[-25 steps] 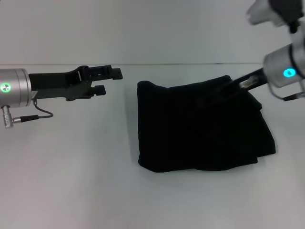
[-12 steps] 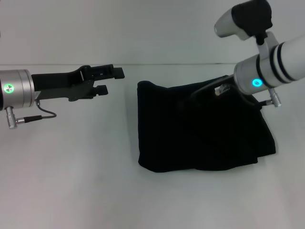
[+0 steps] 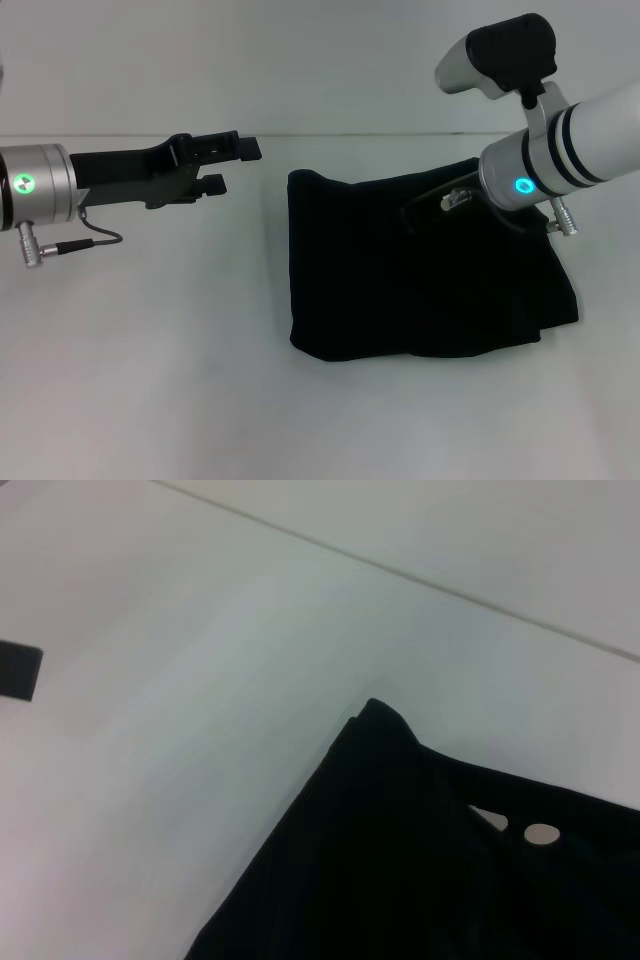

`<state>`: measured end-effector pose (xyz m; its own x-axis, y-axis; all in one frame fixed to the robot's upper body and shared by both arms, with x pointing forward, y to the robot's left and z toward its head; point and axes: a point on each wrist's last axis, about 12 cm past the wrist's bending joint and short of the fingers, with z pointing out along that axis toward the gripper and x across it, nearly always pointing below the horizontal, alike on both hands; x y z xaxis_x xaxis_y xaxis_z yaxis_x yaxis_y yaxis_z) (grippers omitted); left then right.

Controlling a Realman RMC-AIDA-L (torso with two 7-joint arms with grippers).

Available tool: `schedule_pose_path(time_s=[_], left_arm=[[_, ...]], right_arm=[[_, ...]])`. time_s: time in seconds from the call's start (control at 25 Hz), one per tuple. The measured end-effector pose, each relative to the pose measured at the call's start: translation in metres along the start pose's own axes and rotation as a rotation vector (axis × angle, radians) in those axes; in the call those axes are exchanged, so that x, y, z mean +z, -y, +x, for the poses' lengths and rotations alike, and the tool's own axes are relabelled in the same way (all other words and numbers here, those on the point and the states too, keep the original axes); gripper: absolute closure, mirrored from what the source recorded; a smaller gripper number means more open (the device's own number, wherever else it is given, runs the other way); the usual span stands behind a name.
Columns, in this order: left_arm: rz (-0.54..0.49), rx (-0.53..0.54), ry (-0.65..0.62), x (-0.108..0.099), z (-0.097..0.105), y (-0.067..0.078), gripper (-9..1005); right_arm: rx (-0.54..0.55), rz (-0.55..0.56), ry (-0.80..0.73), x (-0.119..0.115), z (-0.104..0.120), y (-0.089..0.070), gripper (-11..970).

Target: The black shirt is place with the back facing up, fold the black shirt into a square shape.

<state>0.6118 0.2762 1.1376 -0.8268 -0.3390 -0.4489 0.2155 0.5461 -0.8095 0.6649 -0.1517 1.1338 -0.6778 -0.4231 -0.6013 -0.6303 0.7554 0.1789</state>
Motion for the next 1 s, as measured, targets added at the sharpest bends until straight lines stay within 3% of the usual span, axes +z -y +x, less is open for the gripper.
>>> schedule_pose_path(time_s=[0.08,0.28,0.52,0.76,1.0], left_arm=[[-0.001,-0.001,0.002,0.000,0.000,0.000,110],[-0.005,-0.002,0.007,0.000,0.000,-0.001,110],[0.002,-0.004,0.010,0.000,0.000,-0.001,110],[0.006,-0.006,0.010,0.000,0.001,0.000,109],[0.012,-0.012,0.015,0.001,0.002,-0.001,109]], right_arm=[[0.011,0.001,0.002,-0.001,0.000,0.001,496],[0.026,0.000,0.001,-0.002,0.000,0.002,743],[0.094,0.039,0.038,-0.023,-0.008,0.016,928],[0.192,0.107,0.080,-0.053,-0.013,0.041,901],[0.218,0.154,0.051,-0.053,-0.008,0.049,873]])
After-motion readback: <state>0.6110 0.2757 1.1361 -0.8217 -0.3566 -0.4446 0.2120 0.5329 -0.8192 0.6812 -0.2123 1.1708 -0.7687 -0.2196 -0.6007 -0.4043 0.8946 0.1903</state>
